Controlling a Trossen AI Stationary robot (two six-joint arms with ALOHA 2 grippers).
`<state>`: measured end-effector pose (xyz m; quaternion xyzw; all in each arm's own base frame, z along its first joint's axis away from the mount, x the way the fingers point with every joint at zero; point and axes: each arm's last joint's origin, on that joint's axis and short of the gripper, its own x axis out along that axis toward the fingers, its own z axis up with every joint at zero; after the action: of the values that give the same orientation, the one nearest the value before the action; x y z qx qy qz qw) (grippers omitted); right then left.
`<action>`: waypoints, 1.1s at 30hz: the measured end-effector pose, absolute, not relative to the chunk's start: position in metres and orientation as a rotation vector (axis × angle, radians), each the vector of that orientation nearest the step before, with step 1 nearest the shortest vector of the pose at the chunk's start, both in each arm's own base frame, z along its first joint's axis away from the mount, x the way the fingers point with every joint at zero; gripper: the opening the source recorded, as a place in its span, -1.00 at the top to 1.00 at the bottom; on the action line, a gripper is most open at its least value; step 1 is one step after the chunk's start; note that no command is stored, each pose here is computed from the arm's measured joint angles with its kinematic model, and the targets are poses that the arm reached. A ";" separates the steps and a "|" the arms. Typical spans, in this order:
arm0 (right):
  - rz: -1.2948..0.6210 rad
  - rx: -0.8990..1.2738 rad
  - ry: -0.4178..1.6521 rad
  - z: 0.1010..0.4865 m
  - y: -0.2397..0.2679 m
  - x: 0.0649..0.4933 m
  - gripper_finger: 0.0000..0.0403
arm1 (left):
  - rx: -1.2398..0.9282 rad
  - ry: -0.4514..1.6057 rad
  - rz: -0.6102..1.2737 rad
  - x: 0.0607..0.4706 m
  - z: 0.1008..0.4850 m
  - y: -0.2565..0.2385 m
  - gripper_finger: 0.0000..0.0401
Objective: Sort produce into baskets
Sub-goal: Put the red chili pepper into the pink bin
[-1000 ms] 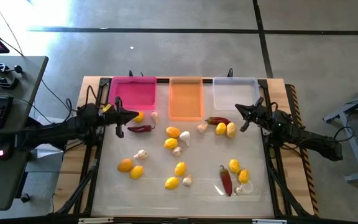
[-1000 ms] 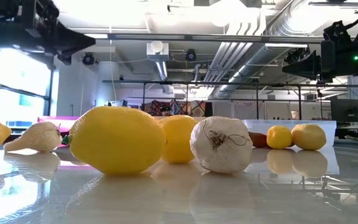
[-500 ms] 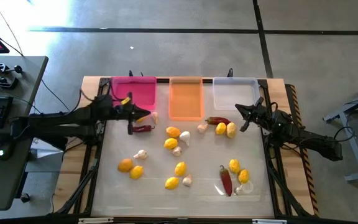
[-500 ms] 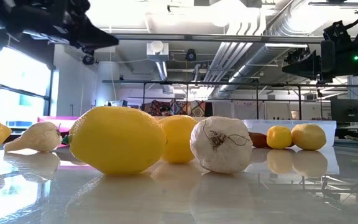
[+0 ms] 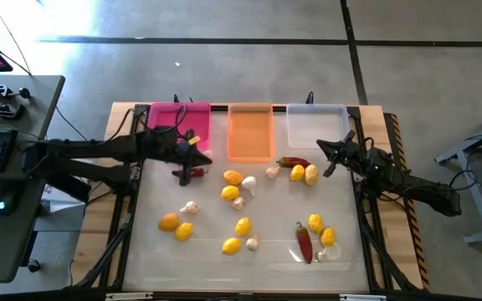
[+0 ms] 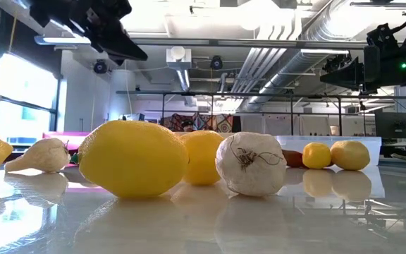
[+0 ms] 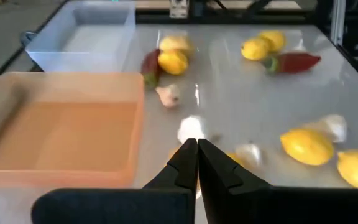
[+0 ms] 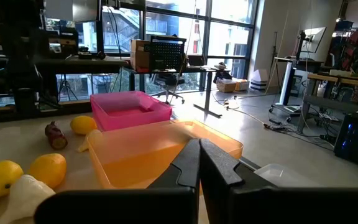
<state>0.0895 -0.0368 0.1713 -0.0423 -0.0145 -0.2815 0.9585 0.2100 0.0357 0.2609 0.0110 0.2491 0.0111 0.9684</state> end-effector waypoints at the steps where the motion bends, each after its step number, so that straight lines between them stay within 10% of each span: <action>1: -0.571 -0.086 -0.029 0.171 -0.037 0.089 1.00 | 0.018 0.524 0.021 0.211 0.262 0.034 1.00; 33: -0.571 -0.086 -0.029 0.171 -0.037 0.089 1.00 | -0.084 1.324 0.192 0.224 0.206 0.034 0.25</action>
<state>0.0895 -0.0368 0.1712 -0.0423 -0.0144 -0.2815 0.9585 0.2244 0.0338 0.2061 -0.0389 0.6134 0.0889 0.7838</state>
